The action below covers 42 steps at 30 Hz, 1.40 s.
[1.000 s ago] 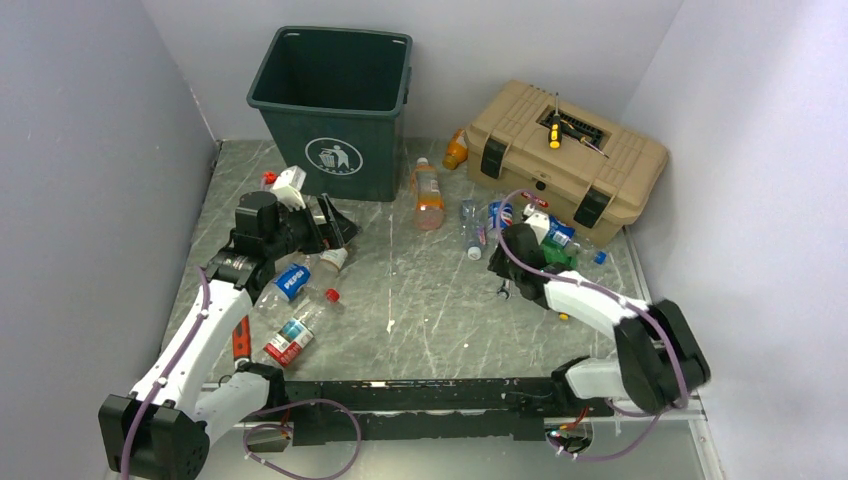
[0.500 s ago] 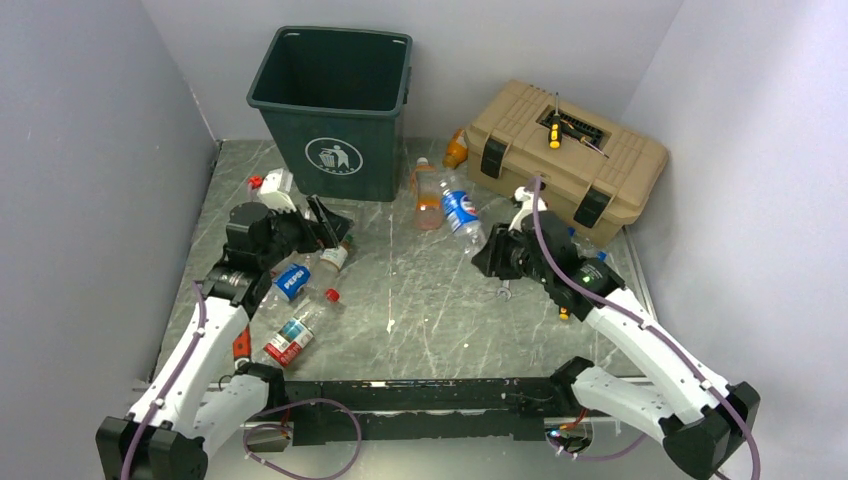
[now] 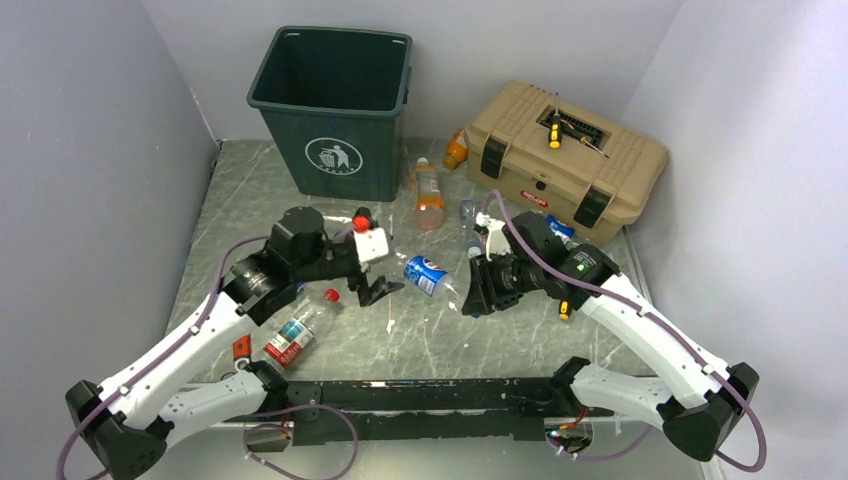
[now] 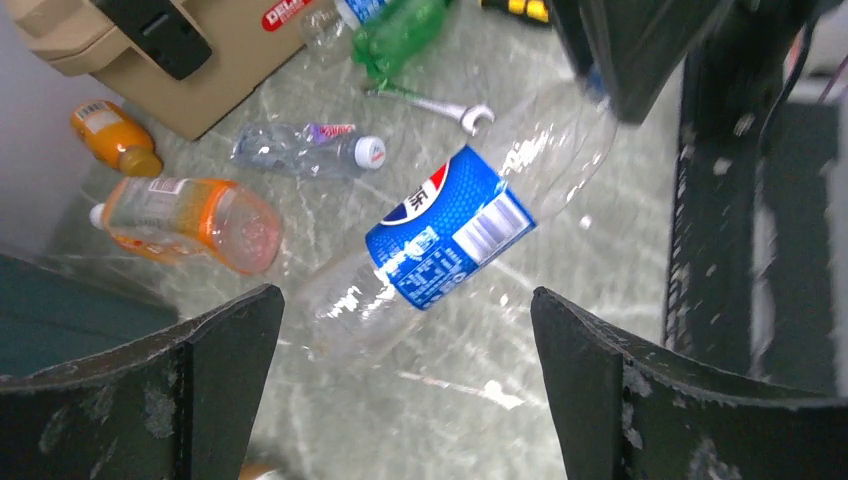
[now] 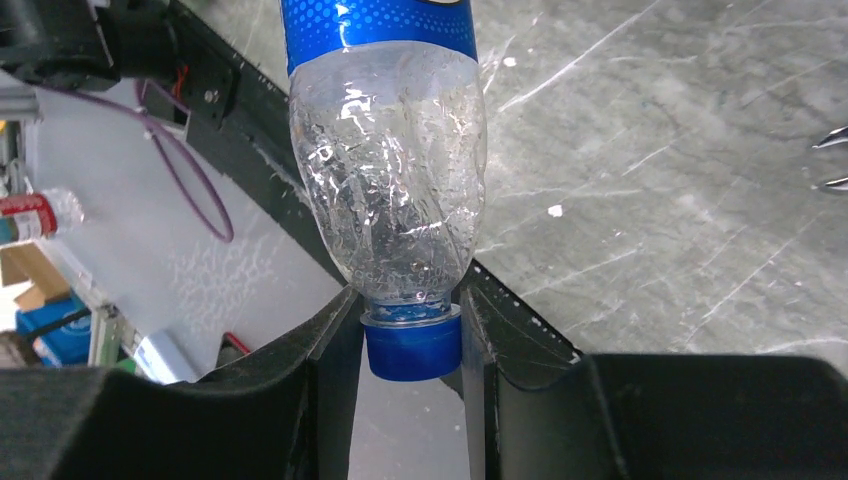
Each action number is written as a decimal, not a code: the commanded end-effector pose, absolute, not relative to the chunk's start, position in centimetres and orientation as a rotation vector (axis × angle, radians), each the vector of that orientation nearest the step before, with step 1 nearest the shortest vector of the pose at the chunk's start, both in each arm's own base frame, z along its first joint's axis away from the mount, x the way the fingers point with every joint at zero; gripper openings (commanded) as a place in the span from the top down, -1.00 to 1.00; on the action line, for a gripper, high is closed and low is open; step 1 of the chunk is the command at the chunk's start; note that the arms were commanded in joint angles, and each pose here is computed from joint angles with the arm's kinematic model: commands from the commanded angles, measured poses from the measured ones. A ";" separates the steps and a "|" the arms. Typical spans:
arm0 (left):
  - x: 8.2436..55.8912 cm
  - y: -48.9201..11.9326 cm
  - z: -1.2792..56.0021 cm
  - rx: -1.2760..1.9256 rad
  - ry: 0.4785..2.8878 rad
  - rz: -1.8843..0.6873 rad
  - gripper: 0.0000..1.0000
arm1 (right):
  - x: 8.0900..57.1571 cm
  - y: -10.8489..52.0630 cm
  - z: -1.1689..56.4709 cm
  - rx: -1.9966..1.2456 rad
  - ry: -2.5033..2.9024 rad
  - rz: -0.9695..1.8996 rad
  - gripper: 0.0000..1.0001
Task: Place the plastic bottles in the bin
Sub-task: Place the plastic bottle in the trash bin.
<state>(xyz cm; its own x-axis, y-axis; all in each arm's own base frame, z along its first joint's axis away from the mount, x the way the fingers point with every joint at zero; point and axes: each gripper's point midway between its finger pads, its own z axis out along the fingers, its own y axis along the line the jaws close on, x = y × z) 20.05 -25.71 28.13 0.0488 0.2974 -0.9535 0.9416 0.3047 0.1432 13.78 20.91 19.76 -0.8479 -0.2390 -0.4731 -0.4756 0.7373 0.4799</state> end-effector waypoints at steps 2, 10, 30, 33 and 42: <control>21.1 -24.7 25.7 1.592 1.297 -0.341 -0.99 | 11.8 21.8 21.8 -0.676 2.519 1.006 1.00; 21.9 -27.0 23.9 1.785 1.171 -0.174 -0.99 | 10.5 22.5 24.4 -0.752 2.471 1.123 1.00; 21.3 -30.9 23.6 1.796 1.103 -0.221 -0.08 | 11.1 22.9 24.8 -0.746 2.470 1.104 0.97; 21.0 -31.1 24.0 1.772 1.104 -0.252 0.12 | 11.2 22.9 25.3 -0.756 2.451 1.104 0.25; 20.2 -31.1 26.2 1.609 1.174 -0.358 0.11 | 13.8 22.0 29.8 -0.610 2.215 1.008 -0.63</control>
<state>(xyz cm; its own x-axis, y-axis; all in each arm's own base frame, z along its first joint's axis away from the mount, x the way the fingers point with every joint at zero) 20.60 -30.32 22.53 0.5146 0.5984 -0.6141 0.8043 -0.0885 0.5876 11.97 22.46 25.38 -0.7963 -0.2872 -0.5323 -0.5839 0.5946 0.5527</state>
